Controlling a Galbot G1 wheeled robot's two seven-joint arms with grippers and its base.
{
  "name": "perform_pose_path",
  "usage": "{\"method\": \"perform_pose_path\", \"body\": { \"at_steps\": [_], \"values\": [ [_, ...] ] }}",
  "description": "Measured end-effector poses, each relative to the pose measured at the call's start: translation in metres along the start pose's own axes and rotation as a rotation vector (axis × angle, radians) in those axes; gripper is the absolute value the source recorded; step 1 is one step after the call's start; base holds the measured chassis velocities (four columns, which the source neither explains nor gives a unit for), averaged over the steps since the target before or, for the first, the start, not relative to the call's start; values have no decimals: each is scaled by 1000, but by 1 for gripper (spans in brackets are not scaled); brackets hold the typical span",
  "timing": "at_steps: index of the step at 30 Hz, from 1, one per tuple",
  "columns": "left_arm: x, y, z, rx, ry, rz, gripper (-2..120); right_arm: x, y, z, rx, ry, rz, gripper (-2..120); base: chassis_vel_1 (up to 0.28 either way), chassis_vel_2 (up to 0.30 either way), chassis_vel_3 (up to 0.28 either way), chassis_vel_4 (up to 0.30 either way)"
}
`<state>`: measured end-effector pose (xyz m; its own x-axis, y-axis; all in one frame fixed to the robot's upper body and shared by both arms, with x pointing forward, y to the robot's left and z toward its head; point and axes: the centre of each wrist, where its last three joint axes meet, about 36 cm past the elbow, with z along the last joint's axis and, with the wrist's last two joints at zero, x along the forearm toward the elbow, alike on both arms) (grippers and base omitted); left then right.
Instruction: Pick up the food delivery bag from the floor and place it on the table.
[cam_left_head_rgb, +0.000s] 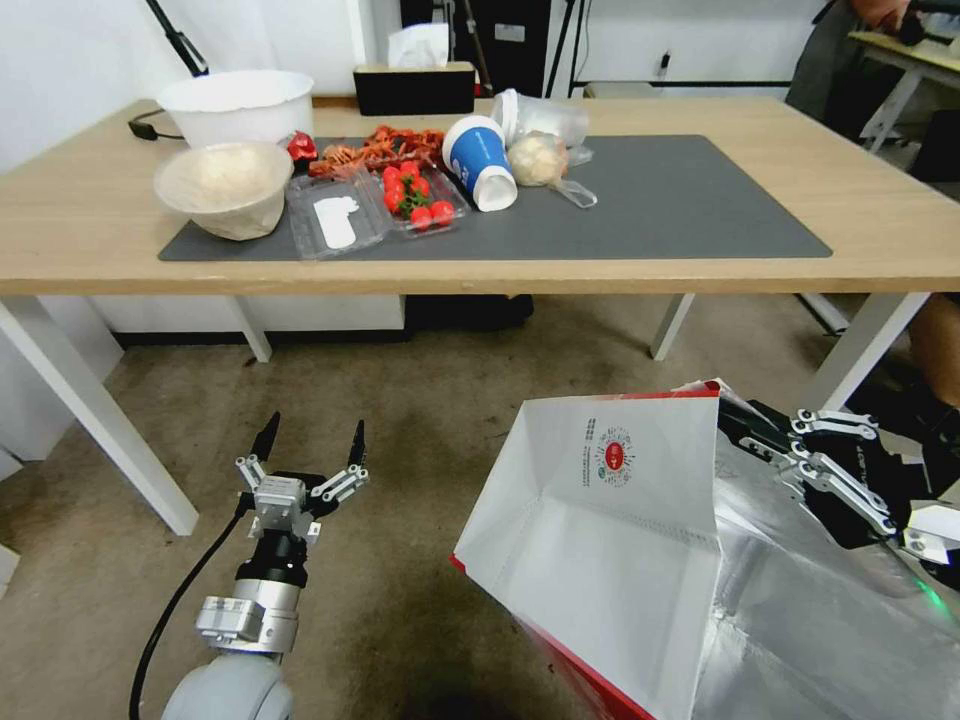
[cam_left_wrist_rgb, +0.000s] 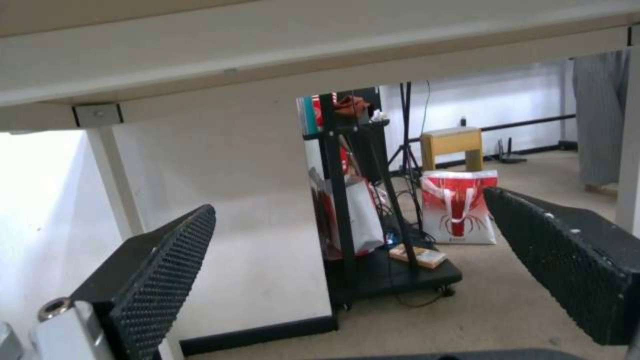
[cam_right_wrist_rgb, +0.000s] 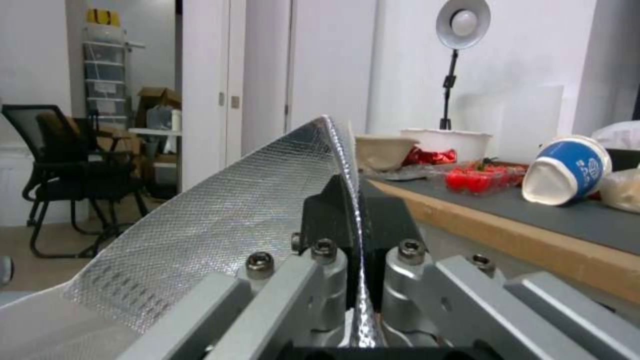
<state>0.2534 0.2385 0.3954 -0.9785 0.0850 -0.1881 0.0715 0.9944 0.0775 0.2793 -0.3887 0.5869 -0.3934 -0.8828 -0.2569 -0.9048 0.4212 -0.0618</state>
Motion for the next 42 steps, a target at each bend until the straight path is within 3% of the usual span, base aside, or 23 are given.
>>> {"method": "perform_pose_path", "body": {
  "at_steps": [42],
  "values": [
    [3, -2, -3, -6, -9, 12, 99, -2, 3, 1, 6, 1, 7, 0, 0, 0, 0, 0]
  ]
}}
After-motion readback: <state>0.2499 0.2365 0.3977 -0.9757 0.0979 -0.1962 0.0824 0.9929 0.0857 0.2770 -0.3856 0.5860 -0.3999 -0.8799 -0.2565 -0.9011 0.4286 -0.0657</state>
